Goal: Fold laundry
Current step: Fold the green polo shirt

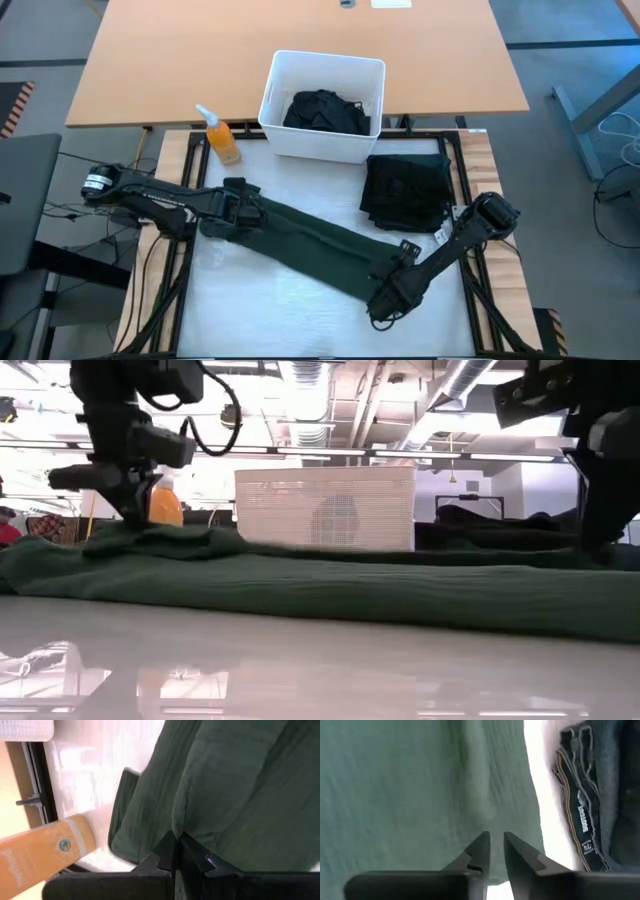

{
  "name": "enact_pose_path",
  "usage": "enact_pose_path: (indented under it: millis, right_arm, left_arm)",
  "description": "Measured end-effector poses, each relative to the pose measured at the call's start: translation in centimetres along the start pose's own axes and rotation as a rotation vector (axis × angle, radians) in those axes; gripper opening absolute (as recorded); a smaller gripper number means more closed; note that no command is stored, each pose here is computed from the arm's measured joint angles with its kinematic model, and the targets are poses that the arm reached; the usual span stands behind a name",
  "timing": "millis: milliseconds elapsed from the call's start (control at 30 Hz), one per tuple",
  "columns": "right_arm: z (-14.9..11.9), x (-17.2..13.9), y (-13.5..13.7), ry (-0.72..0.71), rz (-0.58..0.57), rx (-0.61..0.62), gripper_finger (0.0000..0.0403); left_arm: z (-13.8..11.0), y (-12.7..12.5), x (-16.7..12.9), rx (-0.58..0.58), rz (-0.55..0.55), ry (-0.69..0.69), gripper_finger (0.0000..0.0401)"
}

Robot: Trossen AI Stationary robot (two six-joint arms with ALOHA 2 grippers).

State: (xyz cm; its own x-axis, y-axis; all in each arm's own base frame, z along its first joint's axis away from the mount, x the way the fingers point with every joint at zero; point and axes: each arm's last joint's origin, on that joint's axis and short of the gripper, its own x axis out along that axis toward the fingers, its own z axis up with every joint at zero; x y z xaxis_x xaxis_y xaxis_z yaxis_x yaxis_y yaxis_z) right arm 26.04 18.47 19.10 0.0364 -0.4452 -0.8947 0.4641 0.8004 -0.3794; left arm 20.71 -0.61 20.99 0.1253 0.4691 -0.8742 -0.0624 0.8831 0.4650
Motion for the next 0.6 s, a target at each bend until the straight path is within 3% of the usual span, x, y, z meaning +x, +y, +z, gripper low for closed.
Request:
enact_pose_path:
  millis: [200,333,500,600]
  right_arm:
    - [0.7,-0.5,-0.8,0.063,-0.033,-0.016,0.0143]
    - [0.9,-2.0,-0.9,0.054,-0.024,-0.022,0.0176]
    - [0.4,-3.6,0.7,-0.156,0.056,-0.020,0.0191]
    - [0.3,-3.8,2.2,-0.315,0.132,0.014,0.0188]
  left_arm:
    - [0.4,0.0,0.8,-0.007,0.024,-0.064,0.0004]
    - [0.8,0.3,0.3,0.036,0.043,-0.077,0.0030]
    - [0.9,1.7,-1.6,0.032,0.149,-0.017,0.0077]
    - [1.0,2.3,-3.0,0.001,0.132,-0.009,0.0098]
